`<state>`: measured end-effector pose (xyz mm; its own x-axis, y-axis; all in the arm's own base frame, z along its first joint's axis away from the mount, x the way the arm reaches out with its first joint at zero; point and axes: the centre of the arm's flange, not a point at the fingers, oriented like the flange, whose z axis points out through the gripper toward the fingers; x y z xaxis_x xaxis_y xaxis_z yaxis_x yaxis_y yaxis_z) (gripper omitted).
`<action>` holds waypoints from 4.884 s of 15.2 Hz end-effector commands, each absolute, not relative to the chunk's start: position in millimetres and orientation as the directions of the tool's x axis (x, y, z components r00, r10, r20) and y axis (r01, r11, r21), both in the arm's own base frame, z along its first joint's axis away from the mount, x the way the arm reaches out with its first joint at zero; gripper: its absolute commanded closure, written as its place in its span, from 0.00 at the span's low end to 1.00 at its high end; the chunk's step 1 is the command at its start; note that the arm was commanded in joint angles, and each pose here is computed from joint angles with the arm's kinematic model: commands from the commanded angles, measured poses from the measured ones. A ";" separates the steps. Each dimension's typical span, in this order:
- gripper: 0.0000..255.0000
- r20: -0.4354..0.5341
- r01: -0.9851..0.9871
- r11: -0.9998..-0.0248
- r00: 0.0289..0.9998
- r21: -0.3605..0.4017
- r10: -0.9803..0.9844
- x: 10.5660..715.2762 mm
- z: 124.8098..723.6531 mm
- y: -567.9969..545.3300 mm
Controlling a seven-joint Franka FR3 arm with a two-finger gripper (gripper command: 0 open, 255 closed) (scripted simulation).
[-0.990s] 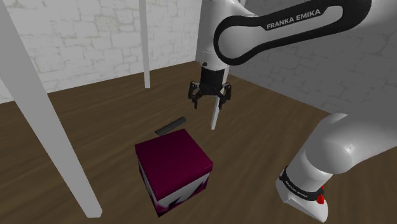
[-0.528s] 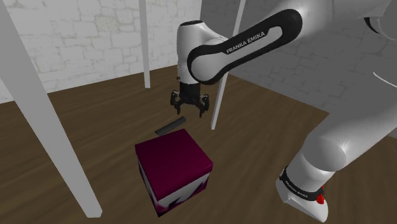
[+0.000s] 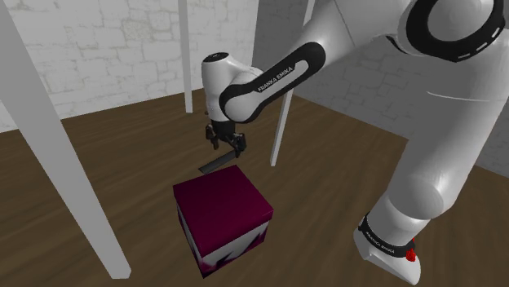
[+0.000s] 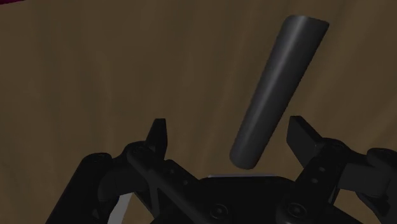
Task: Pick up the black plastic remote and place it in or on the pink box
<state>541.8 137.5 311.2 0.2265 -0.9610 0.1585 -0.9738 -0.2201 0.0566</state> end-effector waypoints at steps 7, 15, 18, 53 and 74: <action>0.00 0.224 -0.999 0.027 -0.019 0.032 -0.974 607.7 252.0 117.6; 0.00 0.224 -0.999 0.027 -0.019 0.033 -0.974 606.3 218.1 109.9; 0.00 0.224 -0.999 0.027 -0.019 0.032 -0.974 606.4 218.1 109.9; 1.00 0.224 -0.999 0.027 -0.019 0.032 -0.974 606.4 334.3 109.9; 1.00 0.224 -0.999 0.027 -0.019 0.033 -0.974 606.3 441.2 109.9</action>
<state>607.0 109.1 437.9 -0.0190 -0.9745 0.2236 -0.9991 0.0268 0.0322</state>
